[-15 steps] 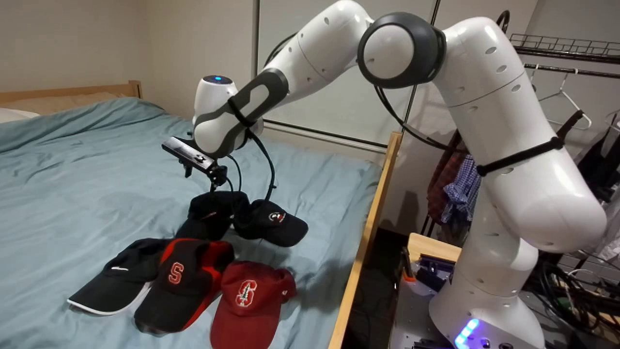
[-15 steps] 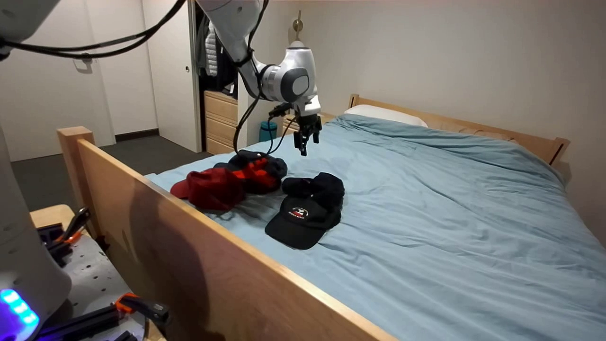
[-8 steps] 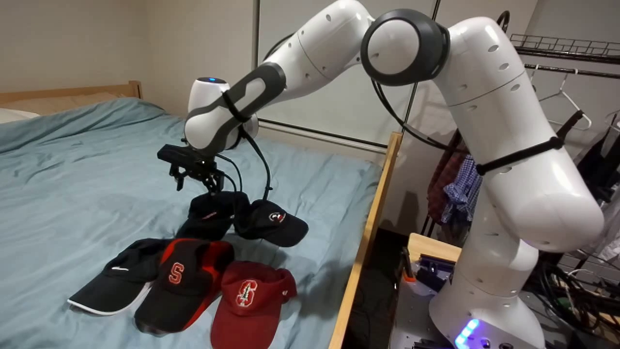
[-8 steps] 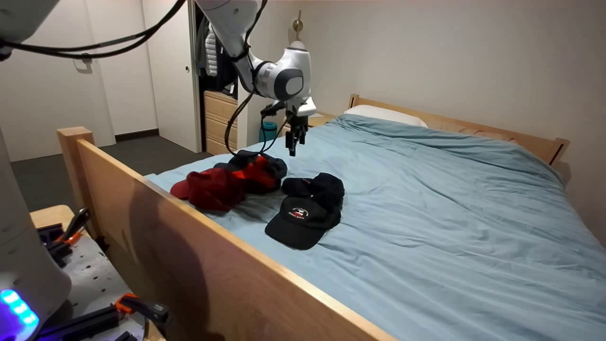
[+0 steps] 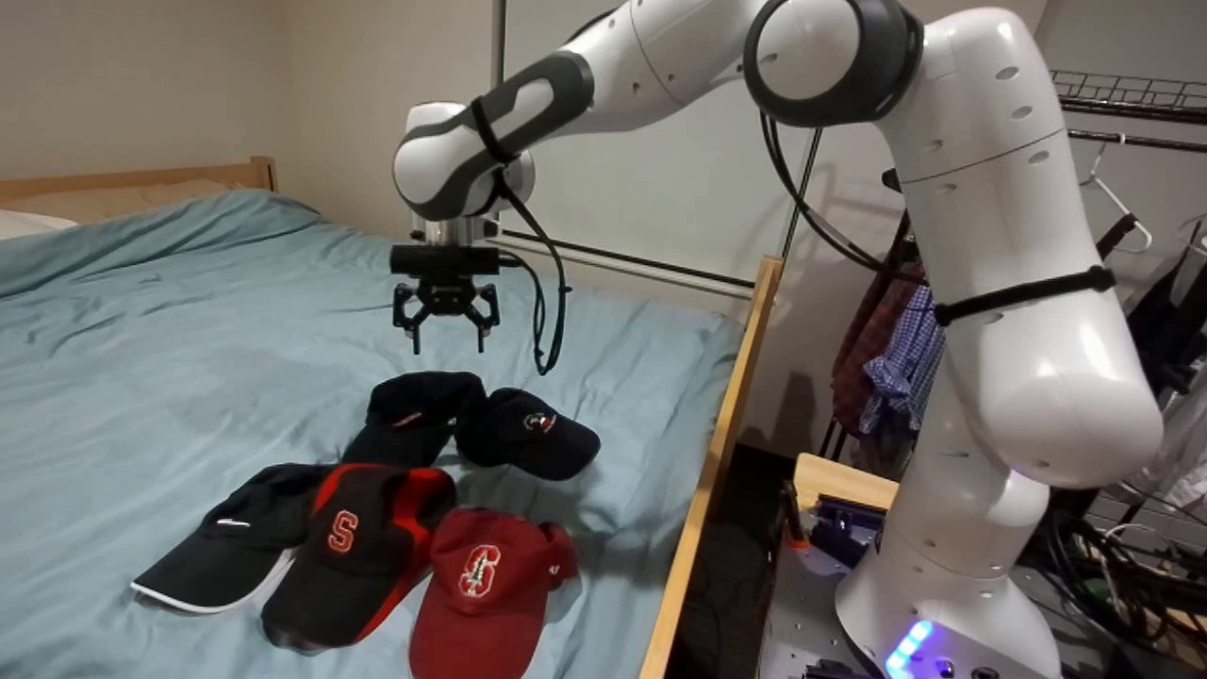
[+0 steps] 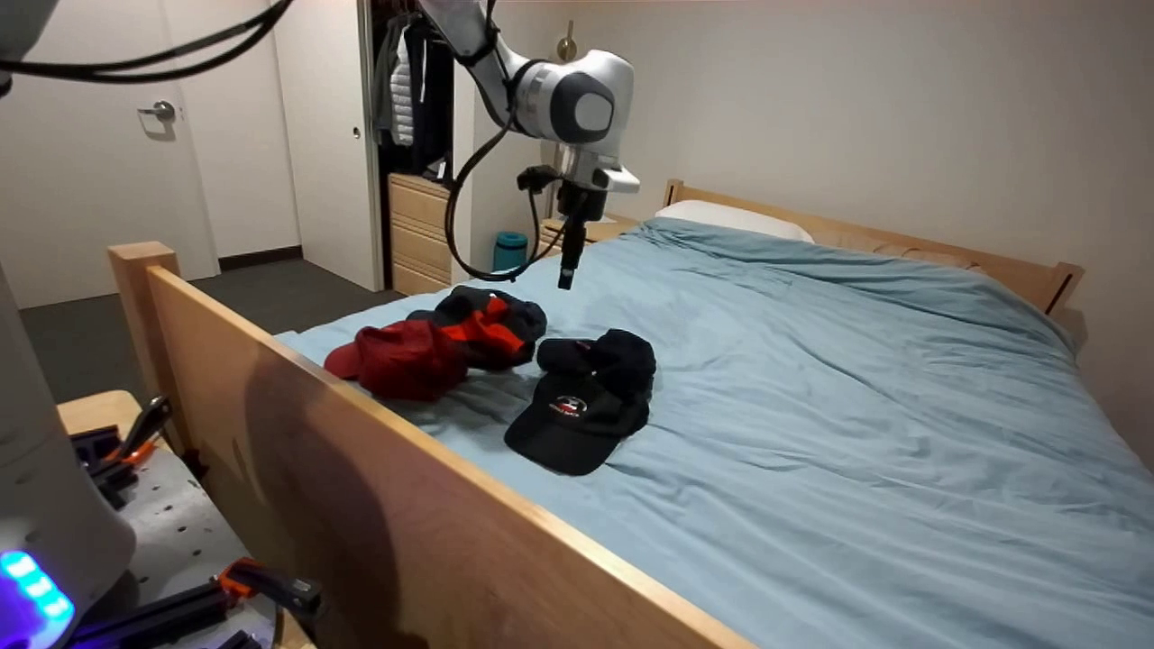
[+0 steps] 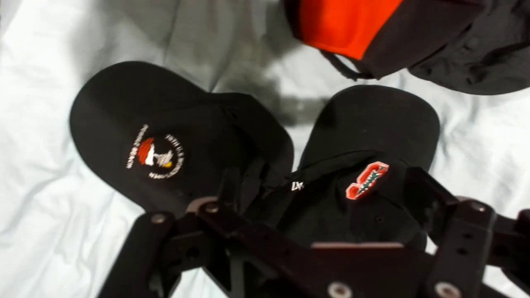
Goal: Point the two caps on the right to the left
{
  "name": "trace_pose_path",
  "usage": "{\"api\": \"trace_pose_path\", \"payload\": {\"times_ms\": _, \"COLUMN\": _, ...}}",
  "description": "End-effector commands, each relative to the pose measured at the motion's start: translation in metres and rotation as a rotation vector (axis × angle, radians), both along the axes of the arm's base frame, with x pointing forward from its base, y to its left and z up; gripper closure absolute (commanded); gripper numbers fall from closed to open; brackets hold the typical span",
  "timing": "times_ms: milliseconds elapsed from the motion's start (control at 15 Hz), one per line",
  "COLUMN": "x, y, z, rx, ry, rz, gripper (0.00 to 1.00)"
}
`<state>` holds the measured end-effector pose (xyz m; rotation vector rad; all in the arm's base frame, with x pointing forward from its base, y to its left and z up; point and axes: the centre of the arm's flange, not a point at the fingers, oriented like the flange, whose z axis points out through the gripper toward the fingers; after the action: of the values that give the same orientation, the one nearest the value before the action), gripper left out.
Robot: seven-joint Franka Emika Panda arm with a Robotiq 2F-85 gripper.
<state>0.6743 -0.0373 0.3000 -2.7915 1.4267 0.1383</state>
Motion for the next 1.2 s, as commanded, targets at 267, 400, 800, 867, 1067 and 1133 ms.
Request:
{"api": "trace_pose_path", "payload": {"times_ms": 267, "x": -0.019, "y": -0.042, "z": 0.001, "rx": -0.065, "ry": 0.086, "rz": 0.166, "gripper": 0.0}}
{"api": "trace_pose_path", "payload": {"times_ms": 400, "x": -0.016, "y": -0.036, "z": -0.009, "rx": -0.086, "ry": 0.126, "rz": 0.225, "gripper": 0.0}}
{"api": "trace_pose_path", "payload": {"times_ms": 800, "x": -0.024, "y": -0.06, "z": -0.064, "rx": -0.096, "ry": 0.179, "rz": 0.342, "gripper": 0.0}}
{"api": "trace_pose_path", "payload": {"times_ms": 867, "x": -0.025, "y": -0.064, "z": -0.074, "rx": -0.083, "ry": 0.179, "rz": 0.38, "gripper": 0.0}}
{"api": "trace_pose_path", "payload": {"times_ms": 1067, "x": -0.027, "y": -0.07, "z": -0.095, "rx": -0.045, "ry": 0.119, "rz": 0.528, "gripper": 0.0}}
{"api": "trace_pose_path", "payload": {"times_ms": 1133, "x": -0.027, "y": -0.071, "z": -0.098, "rx": -0.033, "ry": 0.088, "rz": 0.57, "gripper": 0.0}}
